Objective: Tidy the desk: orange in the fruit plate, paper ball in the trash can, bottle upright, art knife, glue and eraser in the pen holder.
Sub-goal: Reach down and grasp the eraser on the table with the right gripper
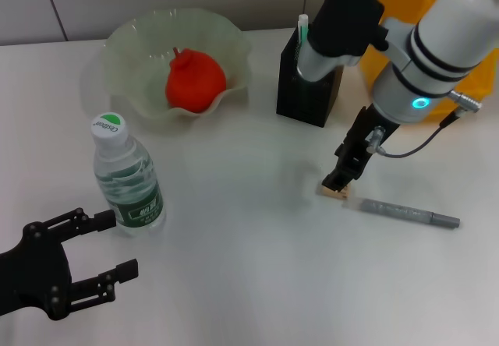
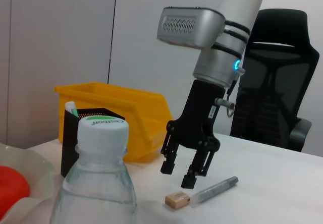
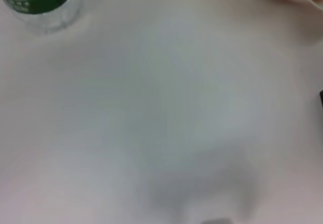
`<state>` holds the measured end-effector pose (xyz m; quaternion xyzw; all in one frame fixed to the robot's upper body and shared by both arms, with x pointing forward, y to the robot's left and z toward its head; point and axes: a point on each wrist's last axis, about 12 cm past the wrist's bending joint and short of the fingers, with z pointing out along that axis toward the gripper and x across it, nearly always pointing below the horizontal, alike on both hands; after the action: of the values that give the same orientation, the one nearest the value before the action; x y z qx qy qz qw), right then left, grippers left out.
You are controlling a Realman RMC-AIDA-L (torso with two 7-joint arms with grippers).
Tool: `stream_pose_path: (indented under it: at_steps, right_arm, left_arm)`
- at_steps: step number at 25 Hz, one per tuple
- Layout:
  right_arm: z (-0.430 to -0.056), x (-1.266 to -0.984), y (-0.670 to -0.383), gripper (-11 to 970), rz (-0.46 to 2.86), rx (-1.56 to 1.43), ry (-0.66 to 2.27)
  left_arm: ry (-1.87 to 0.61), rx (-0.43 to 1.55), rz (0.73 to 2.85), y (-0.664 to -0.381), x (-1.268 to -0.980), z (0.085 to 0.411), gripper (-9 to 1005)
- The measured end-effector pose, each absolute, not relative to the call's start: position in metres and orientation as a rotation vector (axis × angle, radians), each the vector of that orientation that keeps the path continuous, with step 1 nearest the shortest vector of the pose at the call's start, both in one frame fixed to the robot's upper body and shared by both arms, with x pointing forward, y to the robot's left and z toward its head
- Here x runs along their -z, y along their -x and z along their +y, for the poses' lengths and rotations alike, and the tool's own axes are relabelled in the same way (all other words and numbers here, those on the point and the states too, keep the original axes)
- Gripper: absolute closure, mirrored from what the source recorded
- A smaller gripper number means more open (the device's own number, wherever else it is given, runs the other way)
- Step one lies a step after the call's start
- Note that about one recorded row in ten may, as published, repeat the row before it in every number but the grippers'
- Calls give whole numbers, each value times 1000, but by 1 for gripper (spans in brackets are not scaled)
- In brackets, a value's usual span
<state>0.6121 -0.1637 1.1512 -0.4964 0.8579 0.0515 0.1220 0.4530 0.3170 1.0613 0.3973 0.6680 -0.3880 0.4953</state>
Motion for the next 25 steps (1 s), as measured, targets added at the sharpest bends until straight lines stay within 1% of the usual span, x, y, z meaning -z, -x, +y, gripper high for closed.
stream_pose_path:
  at_steps: [15,25]
  right_arm:
    - [-155,-1130,-613,389,2498,-82,1528]
    - [-154,-1125,-614,392,2509,-77,1533]
  left_arm:
    - [-955,952,1618,-455,-1059,314,226]
    - [-954,946,1627,-456,-1059,314,226]
